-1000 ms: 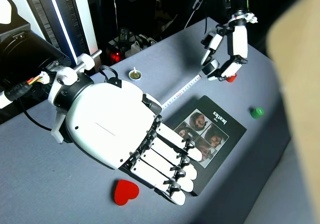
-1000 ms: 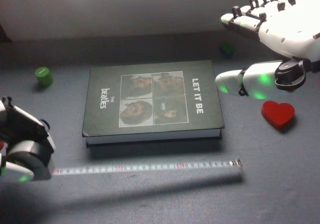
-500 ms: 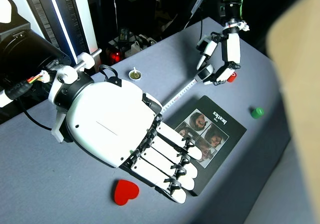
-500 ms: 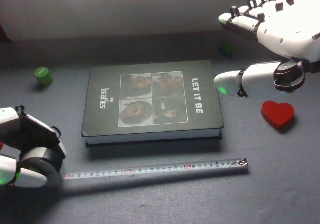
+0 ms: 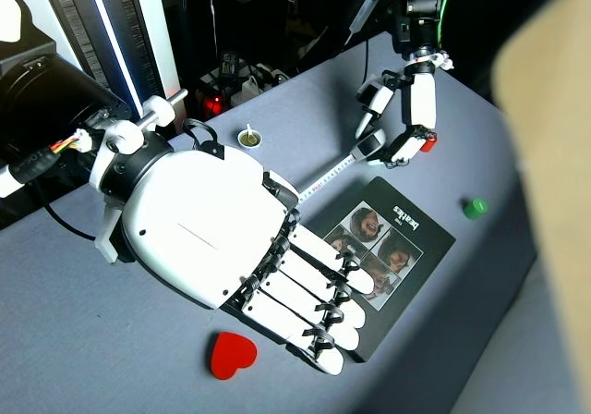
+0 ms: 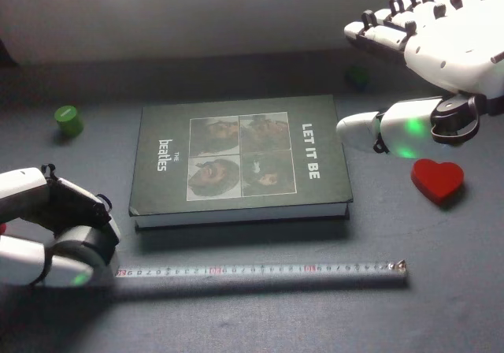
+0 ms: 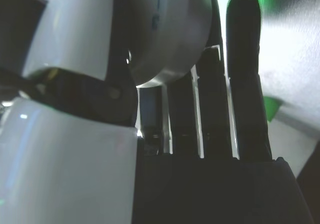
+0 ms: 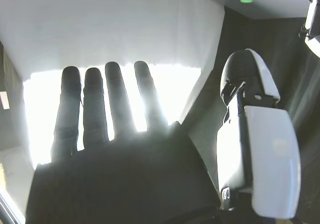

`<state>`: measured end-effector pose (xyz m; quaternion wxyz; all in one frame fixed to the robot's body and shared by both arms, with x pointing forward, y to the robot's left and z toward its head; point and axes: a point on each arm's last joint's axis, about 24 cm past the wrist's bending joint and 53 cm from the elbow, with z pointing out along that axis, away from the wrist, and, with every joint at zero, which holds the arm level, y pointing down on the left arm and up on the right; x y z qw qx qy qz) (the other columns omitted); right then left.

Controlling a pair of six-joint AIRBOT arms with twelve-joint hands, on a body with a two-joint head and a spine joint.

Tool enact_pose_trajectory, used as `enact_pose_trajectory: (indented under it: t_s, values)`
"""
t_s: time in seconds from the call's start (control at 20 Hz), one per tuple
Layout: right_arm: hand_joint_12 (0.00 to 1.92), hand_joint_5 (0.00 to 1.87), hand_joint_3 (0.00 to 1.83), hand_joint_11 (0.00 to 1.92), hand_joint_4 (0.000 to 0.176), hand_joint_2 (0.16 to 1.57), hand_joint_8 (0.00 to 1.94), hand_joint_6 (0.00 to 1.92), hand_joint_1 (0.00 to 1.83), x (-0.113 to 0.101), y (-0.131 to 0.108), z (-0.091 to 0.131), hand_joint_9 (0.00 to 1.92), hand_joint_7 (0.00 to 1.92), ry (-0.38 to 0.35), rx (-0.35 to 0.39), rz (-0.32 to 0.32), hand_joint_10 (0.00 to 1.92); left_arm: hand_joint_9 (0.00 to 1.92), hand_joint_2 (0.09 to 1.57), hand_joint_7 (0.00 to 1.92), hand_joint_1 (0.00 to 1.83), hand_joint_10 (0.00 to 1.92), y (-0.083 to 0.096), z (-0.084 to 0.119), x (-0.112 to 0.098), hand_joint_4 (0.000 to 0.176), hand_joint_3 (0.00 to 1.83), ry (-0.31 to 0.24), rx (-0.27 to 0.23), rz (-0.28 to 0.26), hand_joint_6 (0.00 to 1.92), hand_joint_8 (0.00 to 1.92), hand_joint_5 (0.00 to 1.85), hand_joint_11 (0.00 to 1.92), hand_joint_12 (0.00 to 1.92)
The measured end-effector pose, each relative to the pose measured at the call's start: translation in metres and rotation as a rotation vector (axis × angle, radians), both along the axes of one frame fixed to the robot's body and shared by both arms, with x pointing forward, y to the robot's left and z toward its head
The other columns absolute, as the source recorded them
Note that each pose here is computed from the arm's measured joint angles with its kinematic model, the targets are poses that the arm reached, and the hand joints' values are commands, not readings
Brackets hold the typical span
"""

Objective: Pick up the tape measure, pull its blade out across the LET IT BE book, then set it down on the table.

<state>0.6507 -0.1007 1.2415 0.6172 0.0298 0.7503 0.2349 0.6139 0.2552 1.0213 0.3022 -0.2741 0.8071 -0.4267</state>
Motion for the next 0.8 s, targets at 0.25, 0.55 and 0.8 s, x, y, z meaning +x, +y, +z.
enact_pose_trajectory:
  t_s: [0.25,0.55,0.8]
  values:
    - [0.23,0.0,0.01,0.0,0.071,1.12,0.0,0.0,0.0,-0.001,0.001,0.0,0.0,0.01,0.001,0.001,0.004,0.0,0.55,1.02,0.62,0.47,0.0,0.004,0.003,0.002,0.0,0.0,-0.005,0.004,0.009,0.0,0.0,0.6,0.26,0.79]
    - [0.27,0.0,0.0,0.0,0.069,1.1,0.0,0.0,0.04,-0.001,0.002,0.0,0.0,0.01,0.001,0.001,0.008,0.0,0.42,1.02,0.5,0.42,0.0,0.041,0.024,0.021,0.0,0.0,-0.046,0.094,0.058,0.0,0.0,0.45,0.13,0.85]
    - [0.3,0.0,0.0,0.0,0.069,1.1,0.0,0.0,0.04,-0.001,0.002,0.0,0.0,0.01,0.002,0.001,0.008,0.0,0.42,1.02,0.48,0.41,0.0,0.058,0.07,0.059,0.0,0.0,-0.151,0.091,0.125,0.0,0.0,0.46,0.11,0.86]
